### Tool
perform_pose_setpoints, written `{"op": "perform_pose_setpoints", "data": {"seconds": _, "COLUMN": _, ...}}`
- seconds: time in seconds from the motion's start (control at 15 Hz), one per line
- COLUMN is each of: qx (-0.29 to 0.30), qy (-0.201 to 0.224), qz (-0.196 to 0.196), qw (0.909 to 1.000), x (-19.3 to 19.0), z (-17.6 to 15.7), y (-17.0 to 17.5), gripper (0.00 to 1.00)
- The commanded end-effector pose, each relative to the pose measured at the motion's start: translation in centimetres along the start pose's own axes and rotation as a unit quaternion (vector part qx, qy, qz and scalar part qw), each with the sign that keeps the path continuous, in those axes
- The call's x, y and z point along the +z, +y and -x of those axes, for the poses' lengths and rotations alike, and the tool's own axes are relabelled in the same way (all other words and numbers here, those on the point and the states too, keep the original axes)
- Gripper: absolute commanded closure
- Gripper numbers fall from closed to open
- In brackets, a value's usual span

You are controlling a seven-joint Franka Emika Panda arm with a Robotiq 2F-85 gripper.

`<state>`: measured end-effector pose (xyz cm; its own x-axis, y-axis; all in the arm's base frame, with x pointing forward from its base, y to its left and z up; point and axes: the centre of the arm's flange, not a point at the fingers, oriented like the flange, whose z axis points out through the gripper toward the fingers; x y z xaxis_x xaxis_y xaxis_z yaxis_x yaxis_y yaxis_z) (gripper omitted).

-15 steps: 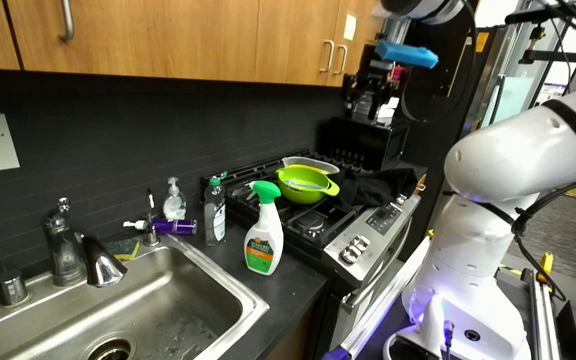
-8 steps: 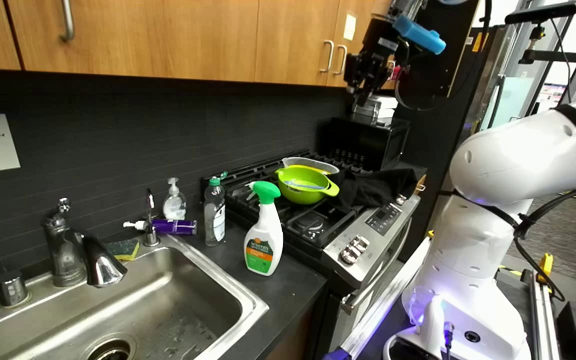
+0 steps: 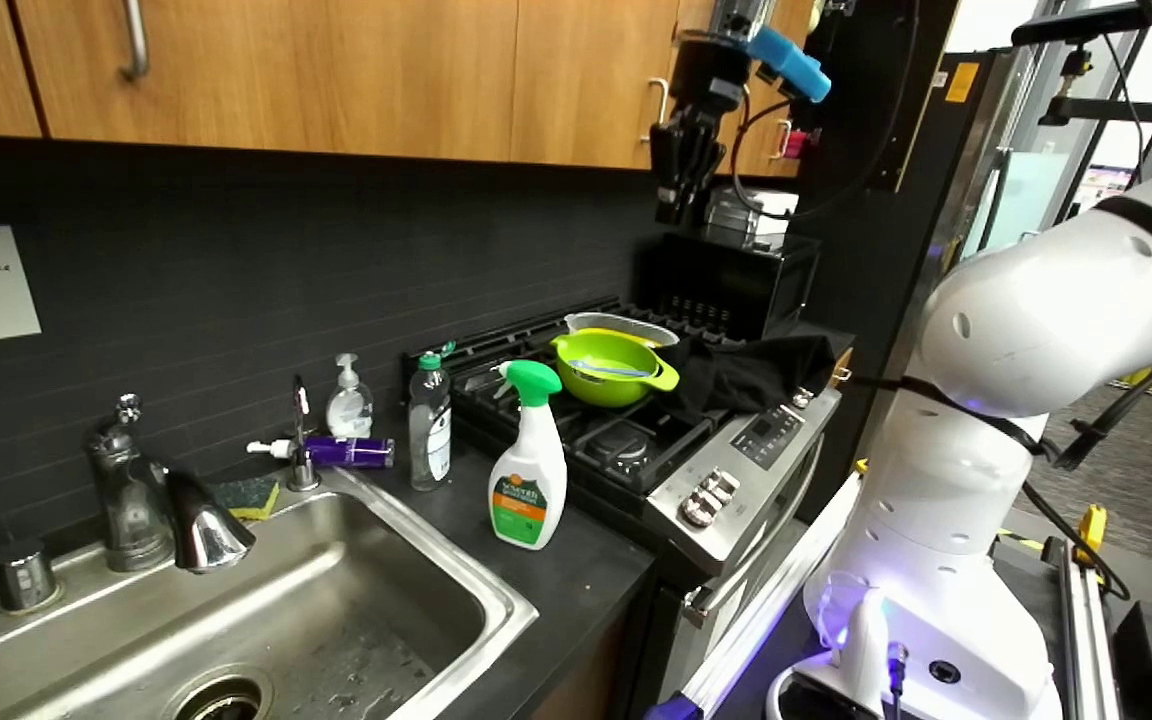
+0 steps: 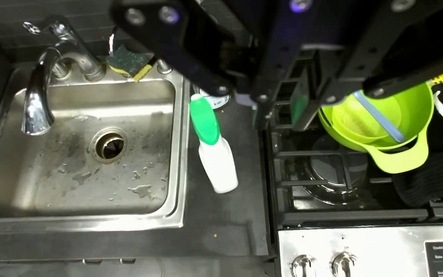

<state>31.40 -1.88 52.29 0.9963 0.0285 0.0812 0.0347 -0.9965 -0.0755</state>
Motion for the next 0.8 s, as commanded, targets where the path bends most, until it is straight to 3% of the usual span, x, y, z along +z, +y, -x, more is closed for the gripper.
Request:
{"op": "perform_pose_setpoints", "data": {"seconds": 0.0, "qx": -0.002, "qy": -0.002, "qz": 0.000, "qw": 1.0000, "x": -0.04, "z": -0.09, "y": 0.00, "gripper": 0.71}}
{"op": "perform_pose_setpoints", "data": {"seconds": 0.13, "qx": -0.003, "qy": -0.002, "qz": 0.001, "qw": 1.0000, "x": -0.18, "z": -0.10, "y": 0.02, "gripper": 0.63}}
{"op": "perform_pose_setpoints", "data": {"seconds": 0.73, "qx": -0.004, "qy": -0.004, "qz": 0.001, "qw": 1.0000, "x": -0.25, "z": -0.07, "y": 0.01, "gripper": 0.63}}
